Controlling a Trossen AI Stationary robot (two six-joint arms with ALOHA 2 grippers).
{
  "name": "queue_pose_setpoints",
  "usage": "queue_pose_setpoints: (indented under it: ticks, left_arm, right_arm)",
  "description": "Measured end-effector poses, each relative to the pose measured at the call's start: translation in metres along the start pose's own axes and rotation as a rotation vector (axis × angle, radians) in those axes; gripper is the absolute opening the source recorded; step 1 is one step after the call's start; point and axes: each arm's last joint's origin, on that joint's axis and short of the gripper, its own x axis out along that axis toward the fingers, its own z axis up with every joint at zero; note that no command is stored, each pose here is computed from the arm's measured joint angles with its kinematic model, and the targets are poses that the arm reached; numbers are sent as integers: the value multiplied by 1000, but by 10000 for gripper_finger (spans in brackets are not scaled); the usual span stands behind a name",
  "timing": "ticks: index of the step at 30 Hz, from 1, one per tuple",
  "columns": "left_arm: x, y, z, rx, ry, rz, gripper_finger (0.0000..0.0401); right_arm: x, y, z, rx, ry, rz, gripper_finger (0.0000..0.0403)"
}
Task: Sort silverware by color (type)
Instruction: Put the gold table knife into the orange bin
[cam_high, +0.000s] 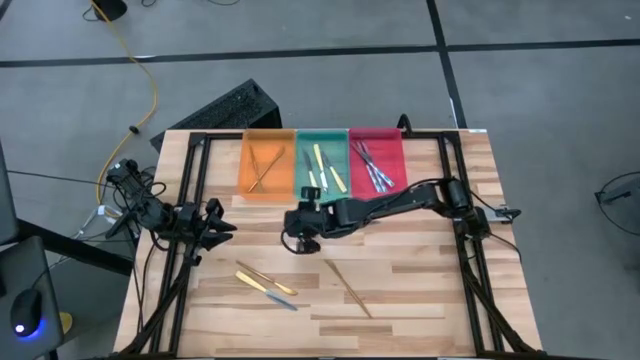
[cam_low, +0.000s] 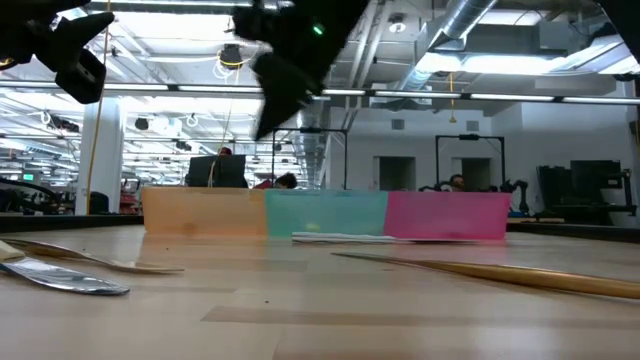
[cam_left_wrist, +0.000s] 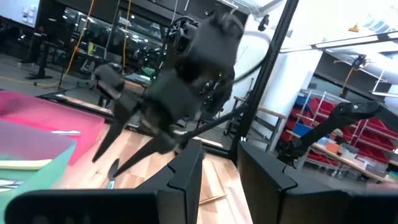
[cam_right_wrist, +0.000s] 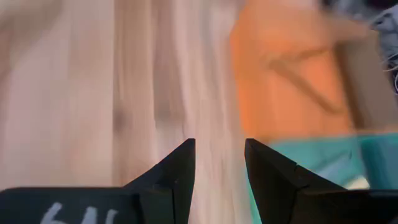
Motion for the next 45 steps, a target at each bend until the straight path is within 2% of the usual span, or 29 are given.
queue_pose_setpoints:
  ticks: [3, 6, 11, 14, 19, 21, 30, 35, 39, 42, 45]
  left_arm:
    - [0, 0, 0, -4, 0, 0, 89]
    - [0, 0, 0, -3, 2, 0, 89]
    - [0, 1, -2, 25, 20, 10, 89]
    - [0, 1, -4, 13, 30, 24, 89]
    - [0, 2, -4, -94, 27, 44, 89]
    - [0, 3, -5, -91, 32, 57, 89]
    - [-1, 6, -8, 45, 42, 146, 89]
    - [-1, 3, -11, 68, 95, 32, 89]
    - [0, -2, 6, -95, -48, -28, 89]
    - [-1, -7, 9, -37, -52, -196, 89]
    - [-1, -10, 5, 12, -4, -300, 89]
  right_arm:
    - [1, -2, -14, -109, 132, 33, 162]
    - [0, -5, -24, -150, 232, 39, 162]
    - [1, -9, -28, -160, 267, 69, 162]
    - [3, -12, -29, -191, 268, 153, 162]
    - [8, -22, -33, -252, 269, 424, 162]
    - [10, -28, -35, -244, 264, 478, 162]
    - [24, -57, -33, -153, 220, 441, 162]
    - [20, -51, -37, -154, 264, 478, 162]
    - [2, -50, -40, -131, 318, 587, 162]
    - [-11, -54, -37, -122, 294, 622, 162]
    - [-20, -55, -37, -98, 288, 616, 162]
